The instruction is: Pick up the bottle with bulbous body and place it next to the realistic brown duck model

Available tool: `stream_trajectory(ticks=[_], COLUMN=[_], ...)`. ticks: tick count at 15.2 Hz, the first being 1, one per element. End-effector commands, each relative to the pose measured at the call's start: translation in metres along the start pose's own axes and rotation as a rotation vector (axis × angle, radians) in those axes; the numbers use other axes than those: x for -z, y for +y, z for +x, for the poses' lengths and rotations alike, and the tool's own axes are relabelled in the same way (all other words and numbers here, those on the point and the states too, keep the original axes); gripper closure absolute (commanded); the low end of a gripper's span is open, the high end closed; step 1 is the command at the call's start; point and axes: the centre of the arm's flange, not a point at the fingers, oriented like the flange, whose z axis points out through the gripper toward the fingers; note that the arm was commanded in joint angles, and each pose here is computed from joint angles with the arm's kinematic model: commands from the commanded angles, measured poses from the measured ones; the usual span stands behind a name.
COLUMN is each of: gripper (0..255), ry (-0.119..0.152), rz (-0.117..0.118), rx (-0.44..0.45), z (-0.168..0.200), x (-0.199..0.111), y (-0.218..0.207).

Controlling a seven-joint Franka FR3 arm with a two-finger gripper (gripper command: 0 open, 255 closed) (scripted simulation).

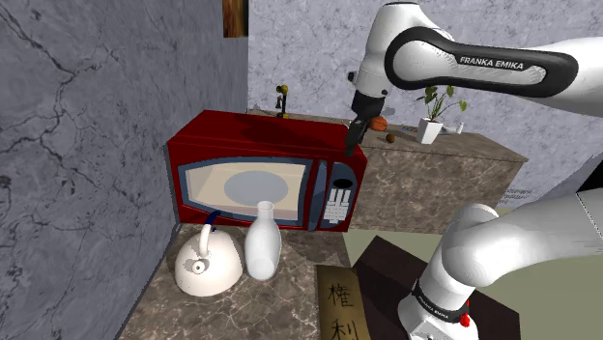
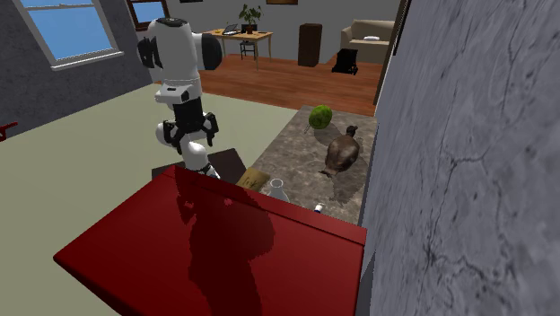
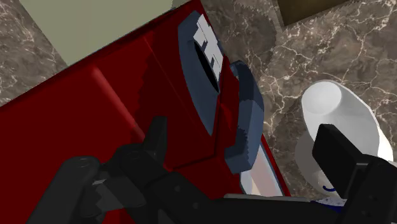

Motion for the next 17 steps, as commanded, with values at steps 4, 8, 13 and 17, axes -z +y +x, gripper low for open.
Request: stream_trajectory(ticks=[4,8,13,17], gripper=[0,0,0,0], ry=[0.004,0.01,0.017,0.023], rz=[0.014,0.032,0.055,0.073], rx=[-0.009,-0.021,-0.036,-0.048], z=[0.015,0.036,0.063,0.086], x=[-0.02,-0.046,-0.077,-0.101], y=[-0.028,-0.066,-0.113,-0.152])
